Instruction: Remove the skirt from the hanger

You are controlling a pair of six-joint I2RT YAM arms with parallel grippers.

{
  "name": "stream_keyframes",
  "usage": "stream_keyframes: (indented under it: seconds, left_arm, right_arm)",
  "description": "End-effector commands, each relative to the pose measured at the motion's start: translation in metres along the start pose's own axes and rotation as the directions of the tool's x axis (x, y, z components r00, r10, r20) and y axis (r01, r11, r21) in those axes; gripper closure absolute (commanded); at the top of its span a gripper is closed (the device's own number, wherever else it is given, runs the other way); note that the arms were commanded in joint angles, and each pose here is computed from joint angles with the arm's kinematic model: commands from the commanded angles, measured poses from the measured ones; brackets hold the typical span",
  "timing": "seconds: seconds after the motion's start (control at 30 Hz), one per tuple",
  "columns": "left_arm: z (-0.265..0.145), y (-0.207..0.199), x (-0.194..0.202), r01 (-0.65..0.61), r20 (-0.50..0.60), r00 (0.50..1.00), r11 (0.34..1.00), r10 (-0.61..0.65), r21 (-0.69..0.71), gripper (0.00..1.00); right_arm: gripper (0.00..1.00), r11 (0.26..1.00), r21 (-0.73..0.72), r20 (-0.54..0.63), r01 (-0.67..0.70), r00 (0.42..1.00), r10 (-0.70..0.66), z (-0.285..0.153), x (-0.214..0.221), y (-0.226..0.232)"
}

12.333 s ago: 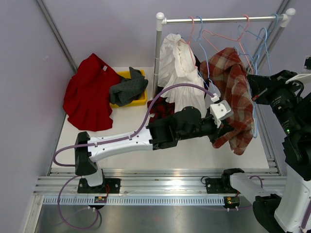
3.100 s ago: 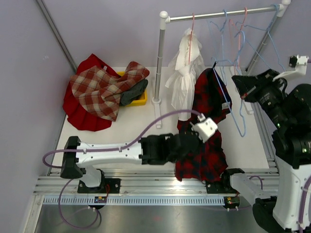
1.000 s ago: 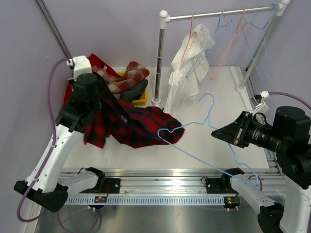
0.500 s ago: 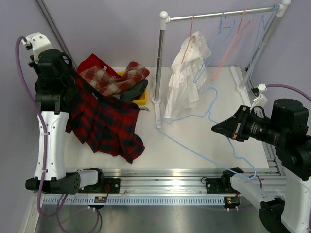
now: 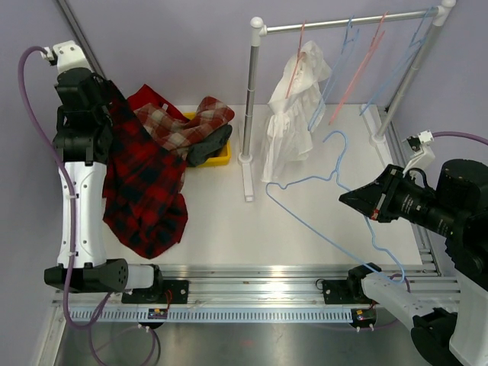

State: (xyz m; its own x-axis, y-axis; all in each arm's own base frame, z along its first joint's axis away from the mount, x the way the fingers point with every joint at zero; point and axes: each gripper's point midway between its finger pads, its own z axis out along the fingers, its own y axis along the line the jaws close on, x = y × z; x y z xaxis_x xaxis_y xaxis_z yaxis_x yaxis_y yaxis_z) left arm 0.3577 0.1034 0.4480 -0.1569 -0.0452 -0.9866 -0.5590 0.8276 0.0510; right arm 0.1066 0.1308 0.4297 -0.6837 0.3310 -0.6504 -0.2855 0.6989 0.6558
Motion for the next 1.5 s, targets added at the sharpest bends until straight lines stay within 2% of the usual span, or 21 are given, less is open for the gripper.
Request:
stream_keyframes:
  seconds: [0.0, 0.03, 0.07, 0.13, 0.23, 0.27, 0.4, 0.5, 0.63, 0.7, 0.73, 0.77, 0.8, 0.87, 0.93, 0.97, 1.07, 1.1, 1.2, 1.23, 1.47]
  left_arm:
    - [-0.021, -0.041, -0.094, 0.147, 0.23, 0.95, 0.953, -0.21, 0.264, 1.0]
    - [-0.036, -0.044, -0.127, 0.163, 0.284, 0.922, 0.928, -0.265, 0.334, 1.0]
    - [-0.028, -0.059, -0.131, 0.157, 0.278, 0.922, 0.916, -0.271, 0.369, 1.0]
    - [-0.044, -0.061, -0.176, 0.17, 0.366, 0.864, 0.885, -0.345, 0.434, 1.0]
    - [-0.049, -0.087, -0.21, 0.196, 0.4, 0.801, 0.828, -0.444, 0.525, 1.0]
    - [-0.065, -0.08, -0.239, 0.204, 0.453, 0.736, 0.804, -0.502, 0.559, 1.0]
    - [-0.044, -0.104, -0.25, 0.19, 0.478, 0.697, 0.781, -0.534, 0.595, 1.0]
    - [0.008, -0.135, -0.213, 0.193, 0.424, 0.77, 0.807, -0.477, 0.558, 1.0]
    - [0.112, -0.194, -0.091, 0.21, 0.199, 0.92, 0.854, -0.337, 0.475, 0.98]
    - [0.144, -0.212, -0.03, 0.221, 0.054, 0.96, 0.863, -0.274, 0.454, 0.83]
    - [0.154, -0.22, -0.006, 0.226, -0.004, 0.968, 0.86, -0.252, 0.457, 0.69]
    - [0.171, -0.227, 0.038, 0.231, -0.106, 0.973, 0.869, -0.205, 0.439, 0.48]
    - [0.172, -0.233, 0.054, 0.268, -0.17, 0.962, 0.856, -0.214, 0.441, 0.21]
    - [0.174, -0.234, 0.085, 0.303, -0.287, 0.94, 0.834, -0.183, 0.461, 0.02]
    - [0.162, -0.235, 0.1, 0.301, -0.335, 0.931, 0.827, -0.146, 0.475, 0.01]
    - [0.145, -0.227, 0.077, 0.298, -0.302, 0.94, 0.821, -0.162, 0.487, 0.01]
    - [0.124, -0.204, 0.071, 0.287, -0.269, 0.947, 0.84, -0.176, 0.461, 0.01]
    - [0.104, -0.189, 0.045, 0.283, -0.221, 0.955, 0.839, -0.2, 0.464, 0.01]
    - [0.078, -0.165, 0.042, 0.267, -0.205, 0.959, 0.858, -0.193, 0.439, 0.01]
    - [0.054, -0.151, 0.022, 0.269, -0.166, 0.962, 0.848, -0.215, 0.456, 0.01]
    - [-0.019, -0.113, 0.053, 0.267, -0.143, 0.964, 0.817, -0.225, 0.511, 0.01]
  right_arm:
    - [1.0, 0.986, 0.15, -0.128, -0.068, 0.988, 0.087, -0.011, 0.039, -0.03]
    - [1.0, 0.99, 0.127, -0.112, -0.06, 0.991, 0.074, -0.009, 0.034, -0.026]
    - [1.0, 0.992, 0.115, -0.1, -0.055, 0.993, 0.067, -0.008, 0.031, -0.024]
    - [1.0, 0.998, 0.064, -0.042, -0.029, 0.999, 0.032, -0.009, 0.02, -0.015]
    - [1.0, 1.0, 0.029, 0.035, 0.01, 0.999, -0.011, -0.008, 0.007, -0.01]
    - [1.0, 0.999, 0.03, 0.051, 0.021, 0.998, -0.023, -0.007, 0.005, -0.011]
    - [1.0, 0.998, 0.05, 0.126, 0.042, 0.991, -0.048, 0.0, -0.011, -0.016]
    - [1.0, 0.997, 0.062, 0.16, 0.047, 0.985, -0.056, 0.004, -0.015, -0.022]
    - [1.0, 0.993, 0.085, 0.265, 0.085, 0.959, -0.105, 0.011, -0.041, -0.024]
    - [1.0, 0.989, 0.116, 0.325, 0.093, 0.937, -0.126, 0.012, -0.06, -0.025]
    - [1.0, 0.986, 0.133, 0.348, 0.101, 0.927, -0.142, 0.011, -0.067, -0.025]
    - [1.0, 0.981, 0.16, 0.374, 0.11, 0.913, -0.163, 0.009, -0.08, -0.024]
    - [1.0, 0.968, 0.238, 0.418, 0.083, 0.891, -0.179, 0.004, -0.094, -0.035]
    - [1.0, 0.943, 0.327, 0.469, 0.06, 0.856, -0.217, -0.007, -0.119, -0.039]
    - [1.0, 0.901, 0.434, 0.519, 0.024, 0.811, -0.271, -0.027, -0.141, -0.048]
    - [1.0, 0.868, 0.497, 0.52, -0.003, 0.802, -0.295, -0.026, -0.151, -0.058]
    - [1.0, 0.842, 0.54, 0.539, -0.005, 0.77, -0.341, -0.029, -0.169, -0.059]
    - [1.0, 0.847, 0.531, 0.565, -0.008, 0.748, -0.347, -0.03, -0.178, -0.054]
    - [1.0, 0.862, 0.506, 0.591, -0.004, 0.73, -0.343, -0.015, -0.194, -0.048]
    - [1.0, 0.868, 0.497, 0.594, 0.0, 0.729, -0.34, -0.009, -0.197, -0.046]
    - [1.0, 0.929, 0.359, 0.588, 0.089, 0.752, -0.3, 0.05, -0.226, -0.017]
